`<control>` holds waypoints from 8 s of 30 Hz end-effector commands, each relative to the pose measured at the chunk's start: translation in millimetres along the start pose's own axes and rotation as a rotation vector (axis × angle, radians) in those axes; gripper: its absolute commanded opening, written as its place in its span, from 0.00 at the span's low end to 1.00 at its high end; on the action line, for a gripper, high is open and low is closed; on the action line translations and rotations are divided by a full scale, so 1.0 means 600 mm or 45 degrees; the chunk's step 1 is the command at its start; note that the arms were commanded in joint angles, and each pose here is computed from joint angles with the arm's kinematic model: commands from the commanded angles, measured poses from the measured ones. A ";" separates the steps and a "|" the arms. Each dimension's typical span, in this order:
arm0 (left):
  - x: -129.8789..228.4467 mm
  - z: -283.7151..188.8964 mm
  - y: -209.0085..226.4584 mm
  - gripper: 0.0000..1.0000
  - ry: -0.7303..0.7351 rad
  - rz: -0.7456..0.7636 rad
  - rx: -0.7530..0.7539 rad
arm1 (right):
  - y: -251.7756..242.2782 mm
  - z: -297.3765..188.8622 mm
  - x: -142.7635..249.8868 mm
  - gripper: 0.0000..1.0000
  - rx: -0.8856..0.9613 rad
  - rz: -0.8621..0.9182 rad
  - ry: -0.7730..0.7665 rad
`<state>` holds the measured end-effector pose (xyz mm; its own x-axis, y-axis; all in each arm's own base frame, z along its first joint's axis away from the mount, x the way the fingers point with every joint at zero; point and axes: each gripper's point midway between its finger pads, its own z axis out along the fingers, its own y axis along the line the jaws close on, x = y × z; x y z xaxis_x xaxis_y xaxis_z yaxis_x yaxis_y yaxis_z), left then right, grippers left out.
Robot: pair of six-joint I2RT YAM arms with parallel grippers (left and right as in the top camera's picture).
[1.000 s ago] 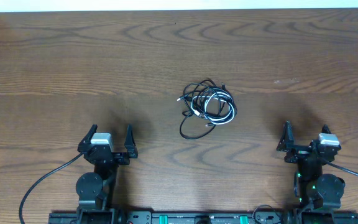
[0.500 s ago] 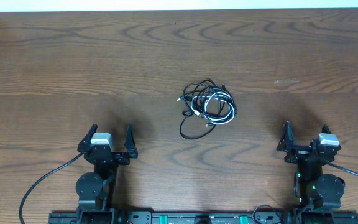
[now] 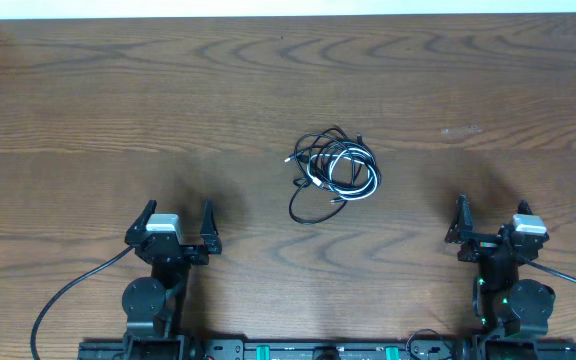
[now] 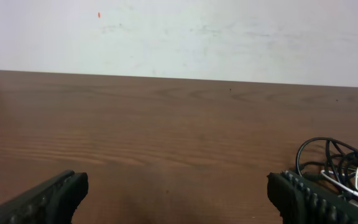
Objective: Untangle cables
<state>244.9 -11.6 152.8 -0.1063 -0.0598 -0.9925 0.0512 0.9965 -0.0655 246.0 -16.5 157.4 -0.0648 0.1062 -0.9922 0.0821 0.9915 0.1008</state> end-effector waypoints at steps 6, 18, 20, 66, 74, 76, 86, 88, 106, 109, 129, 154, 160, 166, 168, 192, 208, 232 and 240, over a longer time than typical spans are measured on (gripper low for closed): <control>0.026 0.001 0.001 0.98 0.062 0.015 0.000 | -0.001 0.000 0.000 0.99 0.006 0.015 -0.002; 0.026 0.001 0.001 0.98 0.062 0.015 0.000 | -0.001 0.000 0.000 0.99 0.006 0.015 -0.002; 0.026 0.001 0.001 0.98 0.062 0.015 0.000 | -0.001 0.000 0.000 0.99 0.006 0.015 -0.002; -0.033 0.000 -0.003 0.98 -0.120 0.021 0.011 | -0.001 0.000 0.000 0.99 0.006 0.015 -0.002; -0.128 -0.021 -0.010 0.98 -0.424 -0.011 0.035 | -0.001 0.000 0.000 0.99 0.006 0.015 -0.002; -0.145 -0.027 -0.011 0.98 -0.478 -0.024 0.041 | -0.001 0.000 0.000 0.99 0.006 0.015 -0.002; -0.225 -0.070 -0.017 0.98 -0.761 -0.073 0.081 | -0.001 0.000 0.000 0.99 0.006 0.015 -0.002; -0.236 -0.078 -0.018 0.98 -0.797 -0.132 0.103 | -0.001 0.000 0.000 0.99 0.006 0.015 -0.002; -0.362 -0.112 0.005 0.98 -0.950 -0.385 0.070 | -0.001 0.000 0.000 0.99 0.006 0.015 -0.002; -0.394 -0.098 0.000 0.98 -0.923 -0.381 0.078 | -0.001 0.000 0.000 0.99 0.006 0.015 -0.002; -0.449 0.035 -0.113 0.98 -0.010 -0.368 0.402 | -0.001 0.000 0.000 0.99 0.006 0.015 -0.002; -0.305 0.069 -0.163 0.98 0.719 -0.492 0.552 | -0.001 0.000 0.000 0.99 0.006 0.015 -0.002; -0.289 0.082 -0.161 0.98 0.761 -0.505 0.542 | -0.001 0.000 0.000 0.99 0.006 0.015 -0.002; -0.246 0.093 -0.166 0.98 0.901 -0.537 0.526 | -0.001 0.000 0.000 0.99 0.006 0.015 -0.002; -0.228 0.099 -0.183 0.98 0.953 -0.508 0.561 | -0.001 0.000 0.000 0.99 0.006 0.015 -0.002; -0.022 0.202 -0.300 0.98 1.117 0.207 0.250 | -0.001 0.000 0.000 0.99 0.006 0.015 -0.002; 0.115 0.275 -0.324 0.98 1.217 0.253 0.239 | -0.001 0.000 0.000 0.99 0.006 0.015 -0.002; 0.225 0.316 -0.365 0.96 1.184 0.591 0.454 | -0.001 0.000 0.000 0.99 0.006 0.015 -0.002; 0.233 0.295 -0.397 0.66 1.200 0.592 0.540 | -0.001 0.000 0.000 0.99 0.006 0.015 -0.002</control>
<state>397.7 -259.8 15.6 -0.6961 0.5332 -0.4808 0.5650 0.8200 0.0914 246.0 -16.5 157.3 -0.0652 0.1062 -0.9922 0.0822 0.9915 0.1007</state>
